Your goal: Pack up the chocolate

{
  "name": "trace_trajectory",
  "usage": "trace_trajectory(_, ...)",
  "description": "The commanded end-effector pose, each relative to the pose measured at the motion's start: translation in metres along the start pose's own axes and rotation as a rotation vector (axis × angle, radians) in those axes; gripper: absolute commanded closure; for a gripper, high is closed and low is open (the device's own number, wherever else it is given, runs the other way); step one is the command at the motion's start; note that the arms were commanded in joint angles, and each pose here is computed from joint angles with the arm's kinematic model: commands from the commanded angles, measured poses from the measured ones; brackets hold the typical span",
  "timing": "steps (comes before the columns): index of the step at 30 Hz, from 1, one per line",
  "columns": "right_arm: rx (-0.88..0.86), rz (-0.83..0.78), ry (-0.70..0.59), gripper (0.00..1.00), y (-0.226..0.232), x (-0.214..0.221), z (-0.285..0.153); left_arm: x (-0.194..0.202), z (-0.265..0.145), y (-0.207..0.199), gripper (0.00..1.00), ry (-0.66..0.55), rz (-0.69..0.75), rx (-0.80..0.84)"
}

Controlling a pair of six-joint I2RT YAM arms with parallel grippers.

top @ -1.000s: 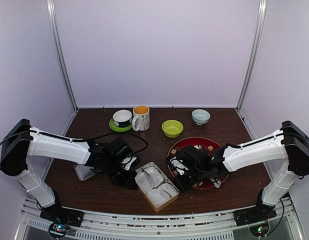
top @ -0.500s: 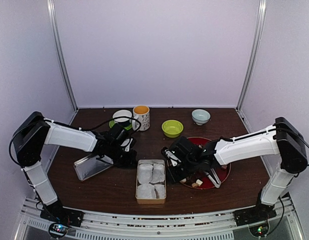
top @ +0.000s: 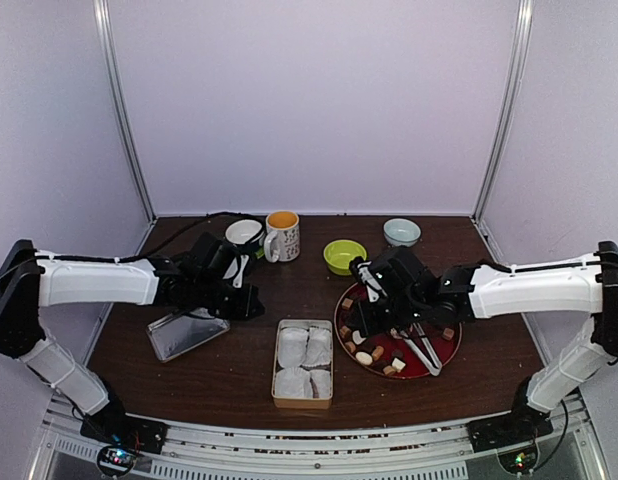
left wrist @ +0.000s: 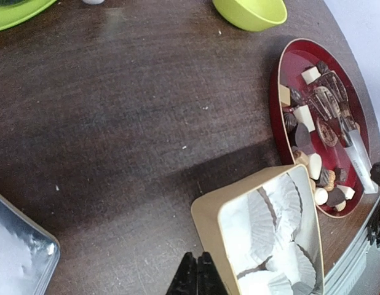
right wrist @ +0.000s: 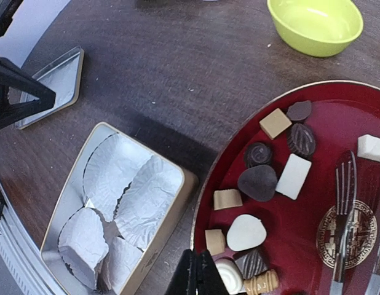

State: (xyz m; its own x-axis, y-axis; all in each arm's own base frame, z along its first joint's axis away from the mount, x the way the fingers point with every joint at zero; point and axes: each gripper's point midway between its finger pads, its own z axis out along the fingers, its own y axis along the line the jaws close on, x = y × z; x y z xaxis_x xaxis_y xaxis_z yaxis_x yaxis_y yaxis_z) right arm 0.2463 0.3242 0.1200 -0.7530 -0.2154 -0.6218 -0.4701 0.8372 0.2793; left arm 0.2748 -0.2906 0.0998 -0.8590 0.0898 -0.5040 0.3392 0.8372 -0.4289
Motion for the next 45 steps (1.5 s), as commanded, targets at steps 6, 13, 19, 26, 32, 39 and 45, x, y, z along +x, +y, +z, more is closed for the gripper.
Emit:
trace_trajectory(6,0.094,0.013,0.046,0.76,-0.047,0.010,-0.016,0.027,-0.016,-0.021,0.75,0.053,0.003,0.174)
trace_trajectory(13,-0.068,0.055,0.159,0.61,0.003,0.031,-0.010,0.060,-0.015,-0.039,0.59,0.168,-0.001,0.278)
trace_trajectory(19,-0.120,0.120,0.207,0.61,0.040,0.045,0.004,0.074,-0.009,-0.045,0.67,0.211,-0.033,0.301)
trace_trajectory(26,-0.160,0.180,0.267,0.61,0.051,0.063,0.025,0.089,0.001,-0.053,0.65,0.268,-0.053,0.344)
trace_trajectory(32,-0.169,0.183,0.298,0.64,0.054,0.070,0.036,0.097,0.011,-0.053,0.72,0.310,-0.060,0.339)
trace_trajectory(39,-0.149,0.177,0.295,0.85,0.055,0.064,0.043,0.096,0.022,-0.051,0.87,0.322,-0.084,0.318)
trace_trajectory(45,-0.104,0.185,0.265,0.90,0.042,0.048,0.050,0.073,0.034,-0.054,0.93,0.263,-0.123,0.290)
